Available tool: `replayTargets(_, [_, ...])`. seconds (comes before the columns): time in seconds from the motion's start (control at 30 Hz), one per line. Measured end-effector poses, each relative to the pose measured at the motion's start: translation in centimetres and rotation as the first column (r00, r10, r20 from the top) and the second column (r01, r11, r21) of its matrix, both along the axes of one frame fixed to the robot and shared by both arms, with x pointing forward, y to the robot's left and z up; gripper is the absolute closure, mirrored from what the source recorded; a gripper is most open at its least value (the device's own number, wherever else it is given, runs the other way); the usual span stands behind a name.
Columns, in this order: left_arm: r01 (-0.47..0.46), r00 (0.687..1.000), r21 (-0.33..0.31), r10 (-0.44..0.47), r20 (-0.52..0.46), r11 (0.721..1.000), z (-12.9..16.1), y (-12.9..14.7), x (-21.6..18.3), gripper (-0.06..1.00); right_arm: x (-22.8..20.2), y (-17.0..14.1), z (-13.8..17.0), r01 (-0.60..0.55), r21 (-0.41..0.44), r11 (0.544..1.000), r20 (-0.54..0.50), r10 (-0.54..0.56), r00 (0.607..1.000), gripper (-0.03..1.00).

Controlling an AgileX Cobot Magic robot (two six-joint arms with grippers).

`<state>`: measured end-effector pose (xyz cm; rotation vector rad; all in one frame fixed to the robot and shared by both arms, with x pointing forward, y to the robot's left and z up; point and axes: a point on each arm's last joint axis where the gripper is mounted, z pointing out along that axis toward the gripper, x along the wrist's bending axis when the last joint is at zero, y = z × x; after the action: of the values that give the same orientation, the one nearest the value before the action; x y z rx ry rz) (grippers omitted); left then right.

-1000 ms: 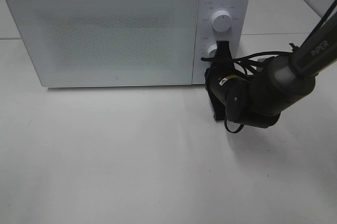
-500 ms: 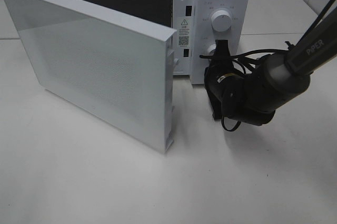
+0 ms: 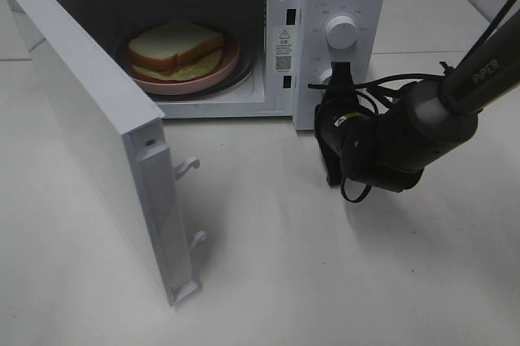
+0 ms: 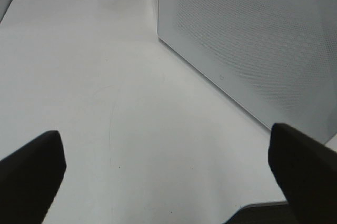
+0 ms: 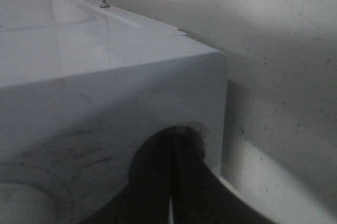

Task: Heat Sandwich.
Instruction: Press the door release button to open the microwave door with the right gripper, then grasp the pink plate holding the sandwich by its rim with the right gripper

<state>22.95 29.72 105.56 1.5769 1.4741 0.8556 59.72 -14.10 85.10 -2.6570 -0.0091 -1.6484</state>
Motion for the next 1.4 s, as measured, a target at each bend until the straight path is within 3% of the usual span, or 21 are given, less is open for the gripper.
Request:
replayTargets(0.7, [0.0, 1.0, 0.0, 0.0, 0.0, 1.0, 0.0, 0.0, 0.0, -0.03, -0.4, 0.2, 0.8, -0.012, 0.03, 0.999, -0.046, 0.013, 0.999, 0.97])
replayTargets(1.07, [0.0, 1.0, 0.0, 0.0, 0.0, 1.0, 0.0, 0.0, 0.0, -0.03, -2.7, 0.0, 2.7, -0.09, -0.016, 0.996, 0.017, 0.09, 0.996, 0.97])
replayTargets(1.4, [0.0, 1.0, 0.0, 0.0, 0.0, 1.0, 0.0, 0.0, 0.0, -0.03, -5.3, -1.2, 3.7, -0.144, -0.046, 0.989, -0.015, 0.143, 0.99, 0.97])
